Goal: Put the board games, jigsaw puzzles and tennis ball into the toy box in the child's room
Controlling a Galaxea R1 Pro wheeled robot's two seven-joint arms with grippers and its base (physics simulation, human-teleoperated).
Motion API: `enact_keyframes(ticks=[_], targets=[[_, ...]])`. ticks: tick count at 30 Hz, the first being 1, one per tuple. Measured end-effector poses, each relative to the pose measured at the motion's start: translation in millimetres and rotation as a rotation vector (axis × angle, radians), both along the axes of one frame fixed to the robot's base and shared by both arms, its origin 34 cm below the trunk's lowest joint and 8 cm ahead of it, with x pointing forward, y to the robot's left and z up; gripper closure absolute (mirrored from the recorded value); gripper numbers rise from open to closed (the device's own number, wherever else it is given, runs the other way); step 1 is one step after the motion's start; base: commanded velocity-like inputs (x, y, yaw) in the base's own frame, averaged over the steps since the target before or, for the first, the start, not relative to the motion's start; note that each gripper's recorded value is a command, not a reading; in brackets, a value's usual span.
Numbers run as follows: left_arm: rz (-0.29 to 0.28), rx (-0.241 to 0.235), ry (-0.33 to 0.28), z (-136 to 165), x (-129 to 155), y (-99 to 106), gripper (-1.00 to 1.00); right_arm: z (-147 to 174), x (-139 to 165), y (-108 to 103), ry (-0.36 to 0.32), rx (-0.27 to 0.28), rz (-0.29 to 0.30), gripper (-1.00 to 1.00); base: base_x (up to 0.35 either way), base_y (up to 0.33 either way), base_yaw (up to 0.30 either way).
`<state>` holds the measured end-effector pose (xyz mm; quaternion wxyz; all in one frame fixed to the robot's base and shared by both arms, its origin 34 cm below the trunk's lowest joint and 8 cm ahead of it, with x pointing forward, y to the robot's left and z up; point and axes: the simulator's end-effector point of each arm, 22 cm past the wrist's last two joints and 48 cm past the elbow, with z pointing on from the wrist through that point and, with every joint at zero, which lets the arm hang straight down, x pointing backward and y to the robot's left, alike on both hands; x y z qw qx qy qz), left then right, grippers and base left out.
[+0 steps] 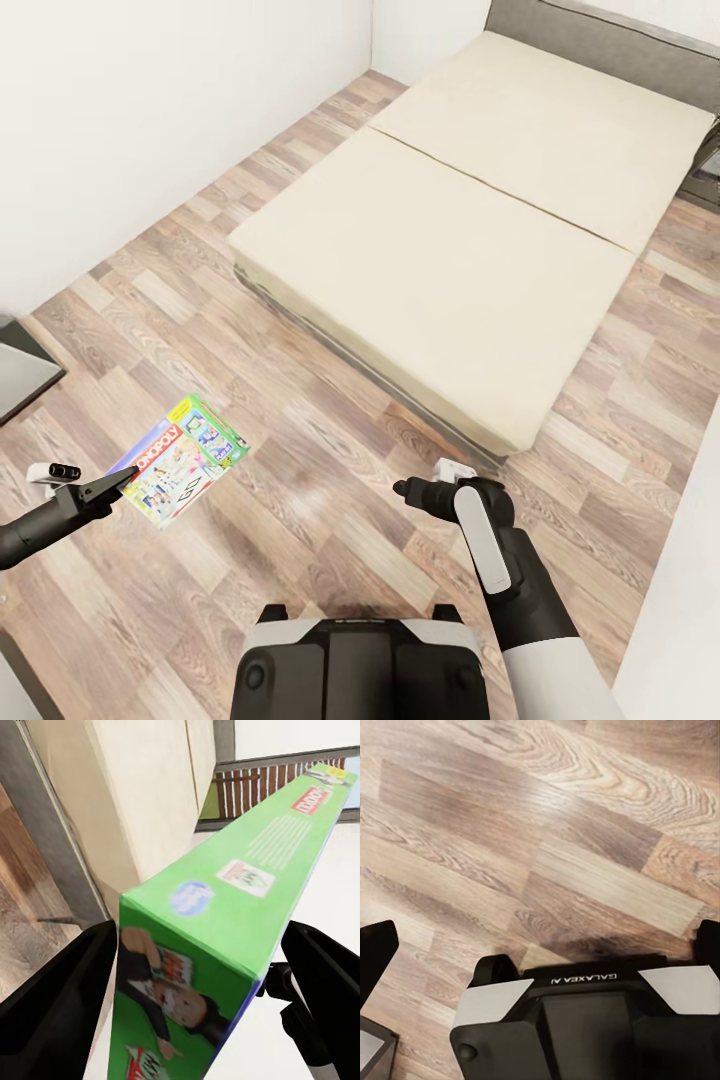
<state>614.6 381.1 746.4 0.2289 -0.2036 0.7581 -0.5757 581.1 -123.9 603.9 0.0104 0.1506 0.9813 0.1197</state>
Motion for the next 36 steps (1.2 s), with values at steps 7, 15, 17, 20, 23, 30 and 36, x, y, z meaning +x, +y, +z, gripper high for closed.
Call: enact_keyframes(ticks=[7,15,17,20,23,30,36], targets=[[0.0,-0.001,-0.012,6,3,-1,1.0,5,4,0,-0.012,0.0,0.001,-1.0,0.0,0.0,0.0],[0.0,-0.002,-0.025,12,5,-1,1.0,11,9,0,-0.027,-0.001,-0.001,-1.0,-0.009,0.0,0.0],[0.0,-0.002,-0.028,14,6,-1,1.0,13,12,0,-0.035,-0.002,-0.004,-1.0,-0.027,0.0,0.0],[0.0,-0.002,-0.033,16,7,-1,1.0,15,13,0,-0.041,-0.002,-0.006,-1.0,-0.01,0.0,0.0],[0.0,-0.002,-0.038,19,8,-1,1.0,18,16,0,-0.047,-0.003,-0.006,-1.0,-0.003,0.0,0.0],[0.0,-0.002,-0.05,24,10,-1,1.0,23,20,0,-0.059,-0.003,-0.006,-1.0,0.0,0.0,0.0],[0.0,-0.002,-0.059,29,12,-1,1.0,28,23,-1,-0.068,-0.003,-0.007,-1.0,0.0,0.0,0.0]])
